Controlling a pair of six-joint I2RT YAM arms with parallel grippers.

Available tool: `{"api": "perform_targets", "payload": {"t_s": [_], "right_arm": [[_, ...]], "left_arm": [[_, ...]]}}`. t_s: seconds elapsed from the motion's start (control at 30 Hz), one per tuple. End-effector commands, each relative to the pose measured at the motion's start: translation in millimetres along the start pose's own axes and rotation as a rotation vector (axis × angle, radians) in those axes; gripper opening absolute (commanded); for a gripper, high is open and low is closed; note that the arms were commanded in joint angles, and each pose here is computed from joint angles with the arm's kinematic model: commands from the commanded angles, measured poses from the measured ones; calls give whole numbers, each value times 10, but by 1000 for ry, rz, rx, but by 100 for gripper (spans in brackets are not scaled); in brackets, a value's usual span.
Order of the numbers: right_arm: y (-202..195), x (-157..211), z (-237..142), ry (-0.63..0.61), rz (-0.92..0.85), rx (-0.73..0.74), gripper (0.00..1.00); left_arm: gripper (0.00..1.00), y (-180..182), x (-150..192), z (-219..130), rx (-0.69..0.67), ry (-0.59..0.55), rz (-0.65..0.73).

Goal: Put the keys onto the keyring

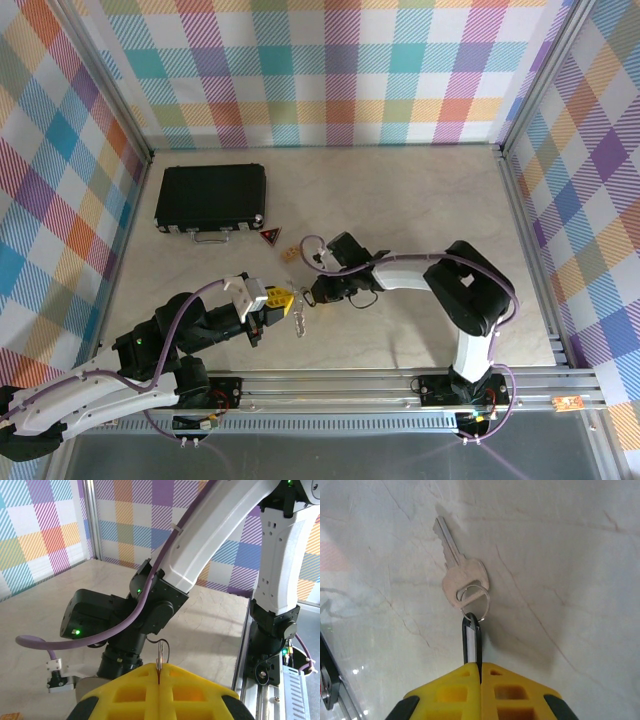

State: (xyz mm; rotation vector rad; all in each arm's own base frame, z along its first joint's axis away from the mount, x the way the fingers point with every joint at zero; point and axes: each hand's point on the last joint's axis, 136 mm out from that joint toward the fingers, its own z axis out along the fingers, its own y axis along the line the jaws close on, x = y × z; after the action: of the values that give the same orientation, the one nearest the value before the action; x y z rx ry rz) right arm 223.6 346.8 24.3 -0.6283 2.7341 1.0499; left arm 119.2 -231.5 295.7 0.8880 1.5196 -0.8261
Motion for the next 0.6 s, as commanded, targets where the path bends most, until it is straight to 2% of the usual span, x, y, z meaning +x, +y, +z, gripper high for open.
{"api": "perform_targets", "payload": {"t_s": [0.0, 0.57], "right_arm": [[-47, 138, -135, 10, 31, 24, 5], [-478, 835, -603, 19, 171, 190, 11]], "left_arm": [[0, 2, -106, -23, 1, -52, -19], [0, -11, -118, -18, 8, -55, -18]]}}
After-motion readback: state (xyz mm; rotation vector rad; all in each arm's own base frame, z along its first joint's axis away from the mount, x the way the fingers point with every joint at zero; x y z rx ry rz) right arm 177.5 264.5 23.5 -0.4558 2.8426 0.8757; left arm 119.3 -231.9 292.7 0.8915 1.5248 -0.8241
